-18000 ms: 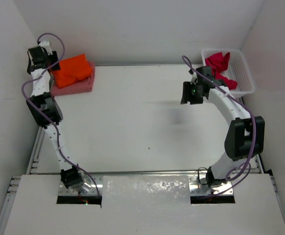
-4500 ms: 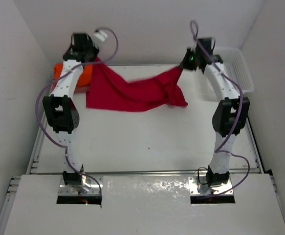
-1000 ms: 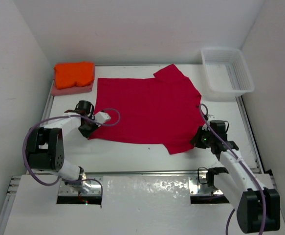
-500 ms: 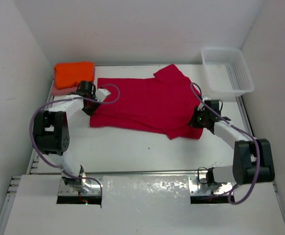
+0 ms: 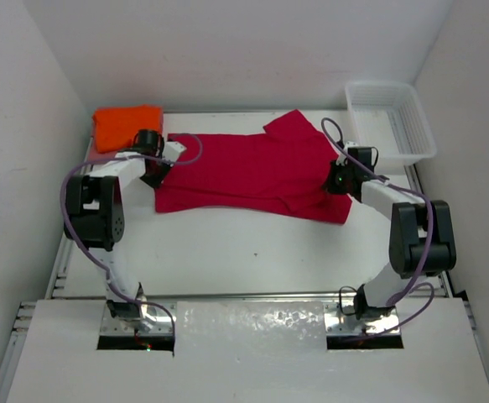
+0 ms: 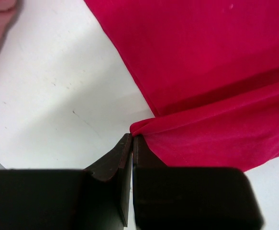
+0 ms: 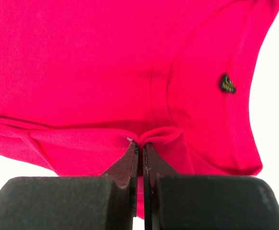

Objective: Fold and stack the t-shirts
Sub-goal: Fold the flattened tshirt in 1/3 of the way

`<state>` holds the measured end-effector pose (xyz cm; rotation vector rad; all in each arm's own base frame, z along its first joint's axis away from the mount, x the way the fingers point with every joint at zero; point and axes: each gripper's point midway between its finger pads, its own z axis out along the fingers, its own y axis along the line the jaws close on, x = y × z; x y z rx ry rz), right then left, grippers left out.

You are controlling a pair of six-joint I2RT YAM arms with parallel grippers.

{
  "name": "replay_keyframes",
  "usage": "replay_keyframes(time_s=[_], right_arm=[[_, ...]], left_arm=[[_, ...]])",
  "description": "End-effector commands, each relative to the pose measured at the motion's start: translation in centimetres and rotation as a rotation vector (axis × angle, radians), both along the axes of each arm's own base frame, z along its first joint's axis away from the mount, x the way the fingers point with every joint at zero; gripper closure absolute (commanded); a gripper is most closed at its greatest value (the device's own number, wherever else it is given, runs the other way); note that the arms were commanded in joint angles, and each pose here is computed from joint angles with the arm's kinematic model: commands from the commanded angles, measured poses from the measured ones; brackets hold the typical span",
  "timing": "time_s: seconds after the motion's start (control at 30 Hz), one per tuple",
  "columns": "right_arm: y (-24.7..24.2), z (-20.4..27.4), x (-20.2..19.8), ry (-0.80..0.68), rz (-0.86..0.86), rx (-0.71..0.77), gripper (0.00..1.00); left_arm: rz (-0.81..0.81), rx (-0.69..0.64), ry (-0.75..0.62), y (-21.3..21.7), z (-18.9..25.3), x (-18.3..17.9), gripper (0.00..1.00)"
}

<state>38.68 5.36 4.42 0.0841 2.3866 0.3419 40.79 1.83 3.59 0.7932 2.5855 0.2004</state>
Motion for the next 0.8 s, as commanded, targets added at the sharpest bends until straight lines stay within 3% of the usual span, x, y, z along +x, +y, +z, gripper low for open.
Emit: replay_keyframes(time_s=[0.0, 0.13, 0.27, 0.33, 0.4, 0.5, 0.57, 0.77], right_arm=[[-0.2, 1.8, 2.6, -0.085, 0.021, -0.019, 1.00], [-0.4, 3.3, 4.4, -0.120, 0.038, -0.038, 1.00], [0.3, 5.1, 2.6, -0.115, 0.107, -0.026, 1.00], [0.3, 4.6, -1.1, -0.058, 0.109, -0.019, 1.00], [0.4, 3.8, -4.4, -0.009, 0.080, 0.012, 1.00], [0.3, 0.3, -12.9, 0.130, 0.046, 0.030, 1.00], [0.1, 1.1, -14.7, 0.094, 0.022, 0.032, 1.00], [0.8, 0.3, -18.5, 0.149, 0.016, 0.082, 1.00]], left_arm=[[0.013, -0.022, -0.036, 0.0, 0.7, 1.3, 1.00], [0.003, -0.043, -0.020, -0.4, 0.2, 1.0, 1.00], [-0.029, -0.062, -0.064, -0.9, 2.8, -0.3, 1.00], [-0.071, -0.069, -0.040, -1.2, 3.9, -2.7, 1.00], [-0.132, -0.068, 0.083, -1.3, 2.4, -7.5, 1.00], [-0.195, -0.056, 0.183, -1.1, 0.8, -13.6, 1.00], [-0.220, -0.061, 0.232, -1.2, -0.6, -16.8, 1.00], [-0.215, -0.082, 0.265, -1.5, -2.0, -18.5, 1.00]])
